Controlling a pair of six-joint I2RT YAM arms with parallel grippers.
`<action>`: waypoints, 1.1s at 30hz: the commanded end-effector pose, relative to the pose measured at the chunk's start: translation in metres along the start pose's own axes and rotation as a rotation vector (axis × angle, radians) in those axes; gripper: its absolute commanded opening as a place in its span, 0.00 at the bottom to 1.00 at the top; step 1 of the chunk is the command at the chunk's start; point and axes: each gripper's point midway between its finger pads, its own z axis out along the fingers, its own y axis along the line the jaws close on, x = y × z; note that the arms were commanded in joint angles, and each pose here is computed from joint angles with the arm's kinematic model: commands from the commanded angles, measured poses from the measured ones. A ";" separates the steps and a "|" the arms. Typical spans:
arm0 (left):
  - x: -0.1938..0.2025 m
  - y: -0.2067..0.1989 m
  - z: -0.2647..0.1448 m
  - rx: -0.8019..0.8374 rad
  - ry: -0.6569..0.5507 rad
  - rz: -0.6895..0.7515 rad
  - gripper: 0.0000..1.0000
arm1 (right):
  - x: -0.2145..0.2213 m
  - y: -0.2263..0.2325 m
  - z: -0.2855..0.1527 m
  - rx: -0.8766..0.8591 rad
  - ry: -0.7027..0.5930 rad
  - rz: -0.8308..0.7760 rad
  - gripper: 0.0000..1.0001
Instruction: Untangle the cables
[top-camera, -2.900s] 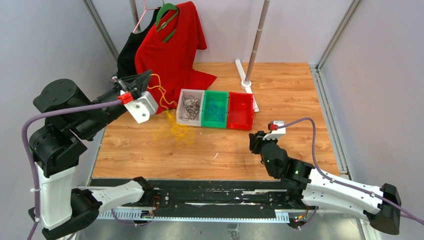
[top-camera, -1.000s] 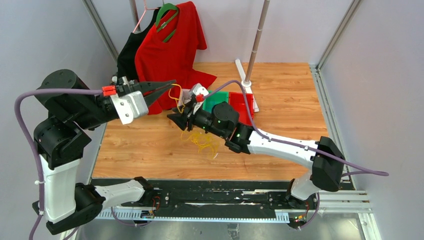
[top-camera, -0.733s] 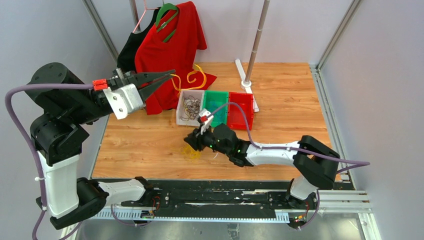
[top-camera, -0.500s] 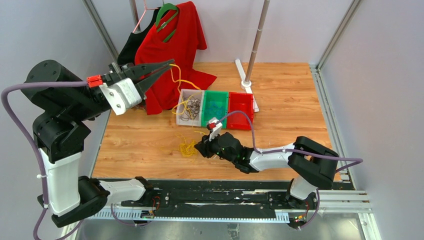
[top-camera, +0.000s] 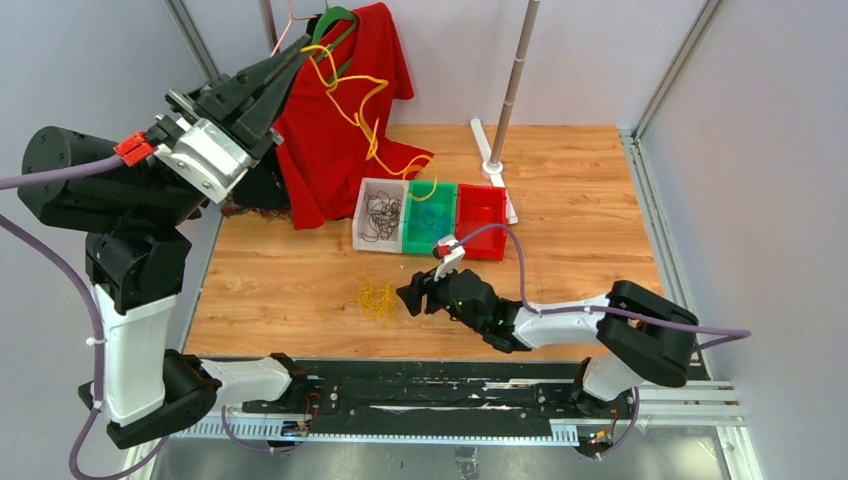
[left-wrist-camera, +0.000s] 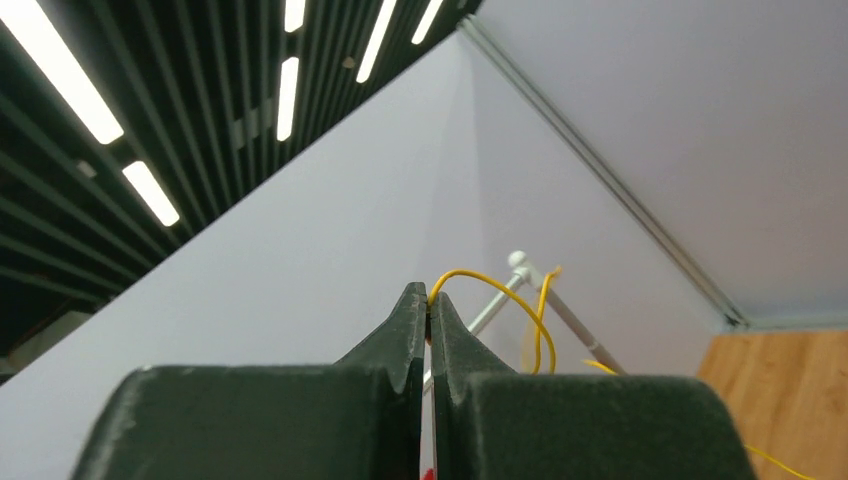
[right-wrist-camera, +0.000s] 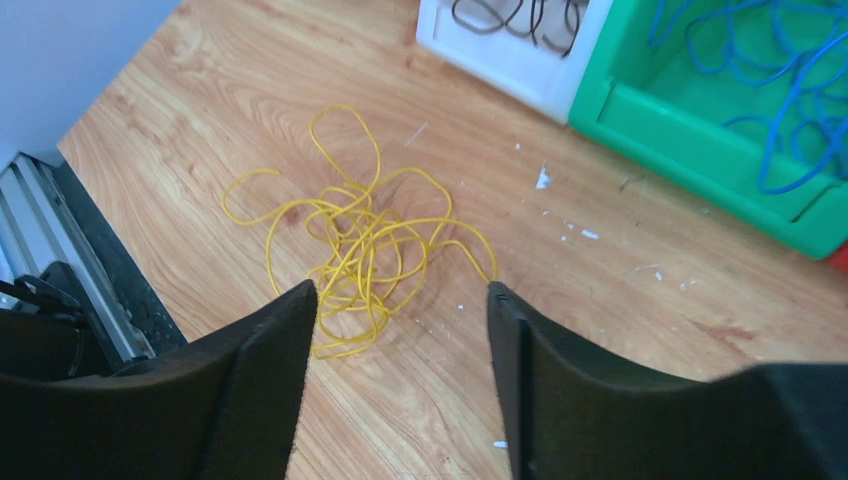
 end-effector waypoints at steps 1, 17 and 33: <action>-0.027 0.048 0.002 -0.194 -0.078 0.059 0.00 | -0.019 -0.016 -0.015 0.069 -0.064 -0.012 0.66; 0.115 -0.129 0.000 0.336 0.244 -0.182 0.00 | -0.167 -0.074 -0.107 0.406 -0.311 -0.131 0.69; 0.217 -0.222 0.063 0.478 0.300 -0.251 0.00 | -0.160 -0.215 -0.187 0.918 -0.346 0.028 0.62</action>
